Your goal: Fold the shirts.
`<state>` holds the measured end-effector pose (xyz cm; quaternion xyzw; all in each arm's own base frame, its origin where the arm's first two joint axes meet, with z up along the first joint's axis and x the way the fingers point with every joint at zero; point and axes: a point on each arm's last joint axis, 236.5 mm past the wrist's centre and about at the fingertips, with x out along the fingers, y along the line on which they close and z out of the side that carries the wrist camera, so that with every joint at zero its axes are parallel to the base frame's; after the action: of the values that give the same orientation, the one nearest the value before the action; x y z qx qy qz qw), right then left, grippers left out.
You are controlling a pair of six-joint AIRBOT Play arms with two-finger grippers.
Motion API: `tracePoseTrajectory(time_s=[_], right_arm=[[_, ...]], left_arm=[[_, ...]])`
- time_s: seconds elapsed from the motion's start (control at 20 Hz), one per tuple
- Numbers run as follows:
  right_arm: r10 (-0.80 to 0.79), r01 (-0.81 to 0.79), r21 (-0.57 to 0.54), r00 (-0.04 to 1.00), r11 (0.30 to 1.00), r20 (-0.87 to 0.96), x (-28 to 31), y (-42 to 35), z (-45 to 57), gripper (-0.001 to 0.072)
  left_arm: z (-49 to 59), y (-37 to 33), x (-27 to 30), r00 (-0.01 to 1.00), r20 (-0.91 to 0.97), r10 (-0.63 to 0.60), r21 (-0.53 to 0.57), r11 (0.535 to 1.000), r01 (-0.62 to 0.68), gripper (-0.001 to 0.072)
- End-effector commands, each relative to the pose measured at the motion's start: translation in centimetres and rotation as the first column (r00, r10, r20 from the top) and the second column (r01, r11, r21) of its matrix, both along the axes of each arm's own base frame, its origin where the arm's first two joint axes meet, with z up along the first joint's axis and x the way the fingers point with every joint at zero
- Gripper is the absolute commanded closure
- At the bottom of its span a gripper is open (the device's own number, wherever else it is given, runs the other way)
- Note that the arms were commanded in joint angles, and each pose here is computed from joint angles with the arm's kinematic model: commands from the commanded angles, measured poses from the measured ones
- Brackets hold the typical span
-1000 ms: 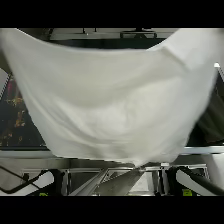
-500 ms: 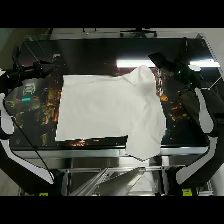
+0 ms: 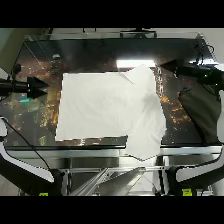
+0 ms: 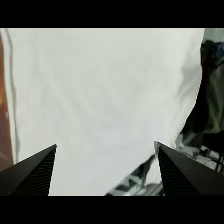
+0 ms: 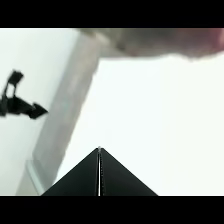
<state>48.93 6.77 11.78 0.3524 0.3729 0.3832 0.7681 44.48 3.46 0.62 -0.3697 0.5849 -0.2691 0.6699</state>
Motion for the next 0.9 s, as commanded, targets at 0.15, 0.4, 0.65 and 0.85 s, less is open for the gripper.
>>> tracePoseTrajectory(time_s=[0.15, 0.4, 0.65, 0.85], right_arm=[[-0.136, 0.072, -0.186, 0.925, 0.980, -0.356, -14.6, -3.7, -8.3, 0.0693], [-0.350, 0.302, -0.177, 0.813, 0.937, -0.466, -20.0, -7.1, -12.9, 0.0268], [-0.370, 0.334, -0.163, 0.796, 0.928, -0.479, -20.3, -7.5, -13.3, 0.0269], [-0.393, 0.325, -0.222, 0.784, 0.919, -0.481, -20.7, -8.3, -14.4, 0.0268]], left_arm=[[-7.4, -1.5, -16.5, 0.941, -0.338, -0.030, 0.154, 0.984, 0.087, 0.0018], [-10.1, -0.6, -20.0, 0.938, -0.333, 0.093, 0.225, 0.974, -0.016, 0.0018], [-11.1, -2.2, -20.1, 0.956, -0.290, 0.052, 0.197, 0.980, 0.006, 0.0019], [-11.9, -5.4, -20.5, 0.947, -0.310, -0.088, 0.142, 0.980, 0.137, 0.0211]])
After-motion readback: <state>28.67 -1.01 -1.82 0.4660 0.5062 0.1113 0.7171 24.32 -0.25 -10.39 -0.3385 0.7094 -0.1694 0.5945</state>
